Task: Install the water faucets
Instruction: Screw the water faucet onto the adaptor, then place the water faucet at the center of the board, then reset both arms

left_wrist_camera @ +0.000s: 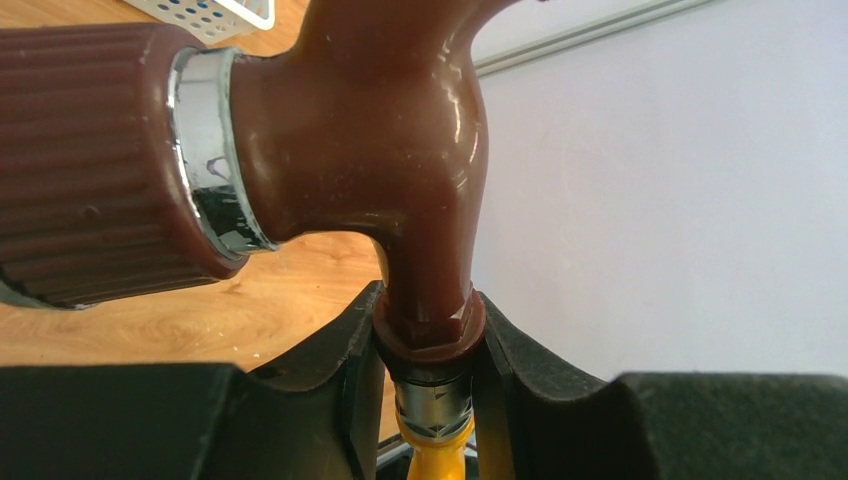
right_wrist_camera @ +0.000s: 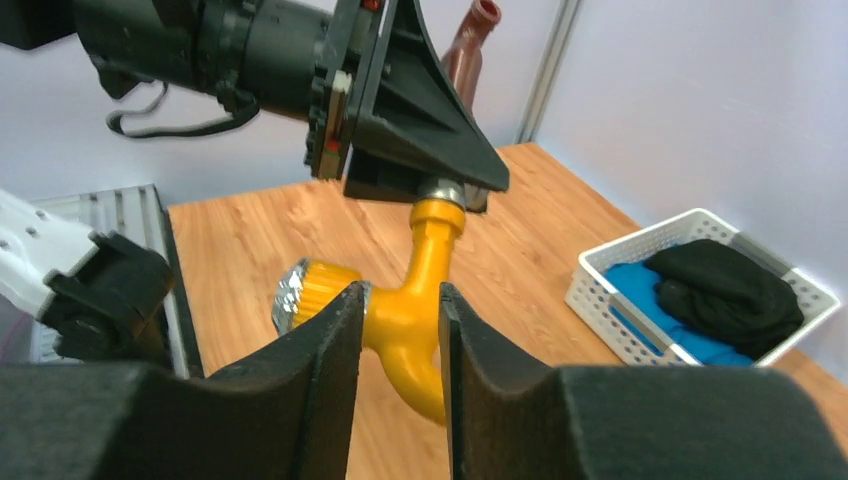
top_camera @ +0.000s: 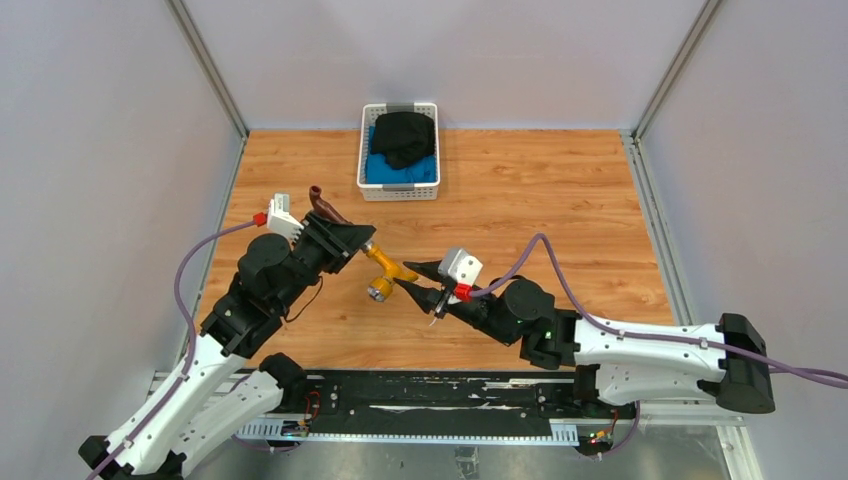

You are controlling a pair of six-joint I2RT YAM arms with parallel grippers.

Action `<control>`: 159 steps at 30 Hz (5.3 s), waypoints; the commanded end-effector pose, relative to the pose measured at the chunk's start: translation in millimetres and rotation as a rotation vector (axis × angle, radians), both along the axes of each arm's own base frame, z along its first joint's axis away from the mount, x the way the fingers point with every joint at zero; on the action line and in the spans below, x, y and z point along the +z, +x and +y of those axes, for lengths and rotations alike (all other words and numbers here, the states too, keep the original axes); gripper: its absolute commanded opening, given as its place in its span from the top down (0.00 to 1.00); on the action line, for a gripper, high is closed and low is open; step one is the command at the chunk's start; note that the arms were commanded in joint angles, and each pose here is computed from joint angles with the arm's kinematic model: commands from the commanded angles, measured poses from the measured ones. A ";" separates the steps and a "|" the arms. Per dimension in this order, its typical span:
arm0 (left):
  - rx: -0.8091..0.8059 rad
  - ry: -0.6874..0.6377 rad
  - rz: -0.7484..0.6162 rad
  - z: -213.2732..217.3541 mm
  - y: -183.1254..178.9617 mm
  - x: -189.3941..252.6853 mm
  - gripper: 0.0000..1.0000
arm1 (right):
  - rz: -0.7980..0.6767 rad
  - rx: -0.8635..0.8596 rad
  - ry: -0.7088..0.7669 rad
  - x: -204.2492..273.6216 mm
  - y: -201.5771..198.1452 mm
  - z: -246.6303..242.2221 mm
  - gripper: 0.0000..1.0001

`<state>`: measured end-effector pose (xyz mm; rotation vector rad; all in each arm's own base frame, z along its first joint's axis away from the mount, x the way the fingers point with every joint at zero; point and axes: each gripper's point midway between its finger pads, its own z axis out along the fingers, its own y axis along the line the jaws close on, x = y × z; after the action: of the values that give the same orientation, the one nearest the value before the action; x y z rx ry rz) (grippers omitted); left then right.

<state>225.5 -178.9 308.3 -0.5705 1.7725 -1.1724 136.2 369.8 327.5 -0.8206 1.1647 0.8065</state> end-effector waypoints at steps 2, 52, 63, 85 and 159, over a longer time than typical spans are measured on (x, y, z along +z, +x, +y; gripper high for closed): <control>0.034 -0.038 -0.076 8.6 -1.2 31.9 1.00 | -0.202 -0.028 -0.216 -11.6 0.2 -16.9 0.59; -0.059 -0.062 -0.041 -10.9 -4.4 29.9 1.00 | -0.306 -0.433 0.023 -9.2 25.8 3.8 1.00; -0.042 -0.084 -0.054 -8.1 -4.0 31.6 1.00 | -0.004 -0.234 0.192 -17.0 15.1 12.8 1.00; -0.090 0.212 0.099 -29.3 27.5 -57.2 1.00 | 0.143 -0.611 -0.138 -97.9 56.1 -149.7 0.36; 0.138 0.845 -0.002 95.1 -26.7 -71.6 0.00 | 0.826 -1.430 -0.176 -105.3 133.3 -341.5 0.09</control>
<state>212.0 -133.4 248.7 0.0089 1.9831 -0.4007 281.7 51.3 215.8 0.3072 2.1294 -0.1473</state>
